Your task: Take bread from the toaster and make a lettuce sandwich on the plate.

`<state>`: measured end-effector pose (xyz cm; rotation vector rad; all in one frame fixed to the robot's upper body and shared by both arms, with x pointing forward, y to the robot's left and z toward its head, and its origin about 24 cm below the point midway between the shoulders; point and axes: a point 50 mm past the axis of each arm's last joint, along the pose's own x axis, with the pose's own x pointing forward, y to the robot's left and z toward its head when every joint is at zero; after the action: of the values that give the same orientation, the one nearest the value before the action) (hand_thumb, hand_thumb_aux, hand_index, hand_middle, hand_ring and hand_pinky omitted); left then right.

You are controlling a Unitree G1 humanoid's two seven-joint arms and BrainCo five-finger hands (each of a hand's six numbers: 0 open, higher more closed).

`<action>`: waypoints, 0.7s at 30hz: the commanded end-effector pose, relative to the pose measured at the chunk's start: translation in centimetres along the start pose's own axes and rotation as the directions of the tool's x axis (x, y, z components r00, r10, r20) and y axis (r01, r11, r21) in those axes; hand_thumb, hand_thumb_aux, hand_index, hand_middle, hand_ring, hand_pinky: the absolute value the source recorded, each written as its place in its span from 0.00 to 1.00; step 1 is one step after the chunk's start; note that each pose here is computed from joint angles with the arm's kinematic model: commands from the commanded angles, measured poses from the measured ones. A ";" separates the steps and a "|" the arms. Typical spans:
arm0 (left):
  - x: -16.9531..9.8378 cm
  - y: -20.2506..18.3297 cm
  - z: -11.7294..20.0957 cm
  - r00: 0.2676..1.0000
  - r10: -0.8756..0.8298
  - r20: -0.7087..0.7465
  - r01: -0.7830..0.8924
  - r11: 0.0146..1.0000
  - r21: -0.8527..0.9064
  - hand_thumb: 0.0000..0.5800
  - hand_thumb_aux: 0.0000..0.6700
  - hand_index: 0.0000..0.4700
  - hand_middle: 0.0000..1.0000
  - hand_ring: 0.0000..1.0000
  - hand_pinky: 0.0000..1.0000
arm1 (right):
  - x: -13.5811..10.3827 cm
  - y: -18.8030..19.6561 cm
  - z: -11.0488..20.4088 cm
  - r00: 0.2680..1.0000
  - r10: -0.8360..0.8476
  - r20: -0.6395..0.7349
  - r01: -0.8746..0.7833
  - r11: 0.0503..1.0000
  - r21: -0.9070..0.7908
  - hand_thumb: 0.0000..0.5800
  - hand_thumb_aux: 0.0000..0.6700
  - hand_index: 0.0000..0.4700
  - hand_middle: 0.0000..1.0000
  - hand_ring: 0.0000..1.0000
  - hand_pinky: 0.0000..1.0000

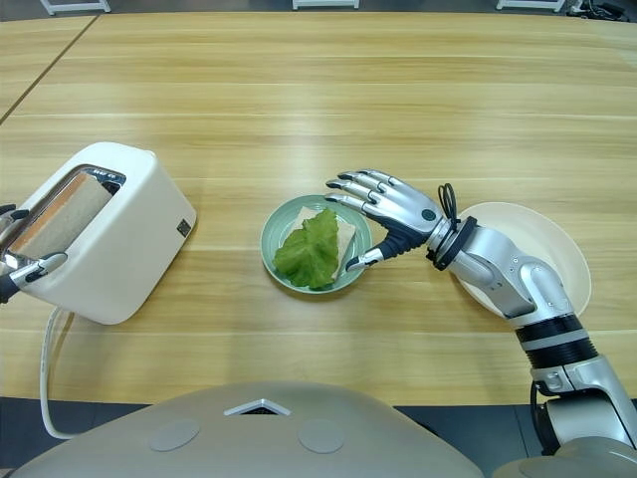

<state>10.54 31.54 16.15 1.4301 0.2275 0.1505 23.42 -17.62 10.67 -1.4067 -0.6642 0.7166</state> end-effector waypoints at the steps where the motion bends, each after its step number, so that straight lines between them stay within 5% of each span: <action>1: 0.5 0.3 0.4 0.998 0.028 0.049 -0.026 0.999 -0.026 1.00 0.96 0.96 0.00 0.00 0.00 | -0.1 0.3 0.1 1.000 0.016 0.000 -0.016 1.000 0.000 0.00 0.00 0.00 0.00 0.00 0.00; 13: 1.1 1.1 1.6 0.978 0.146 0.150 -0.131 0.986 -0.106 1.00 1.00 1.00 0.00 0.00 0.00 | -0.1 0.4 0.1 1.000 0.018 -0.003 -0.018 1.000 -0.013 0.00 0.00 0.00 0.00 0.00 0.00; 21: 2.6 3.4 2.4 0.895 0.389 0.218 -0.271 0.863 -0.425 1.00 1.00 1.00 0.00 0.00 0.00 | -0.1 0.4 0.0 1.000 0.014 -0.013 -0.014 1.000 -0.020 0.00 0.00 0.00 0.00 0.00 0.00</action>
<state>13.16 30.37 18.64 1.1500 -0.2088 0.2209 23.30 -17.59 10.28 -1.4339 -0.6608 0.7235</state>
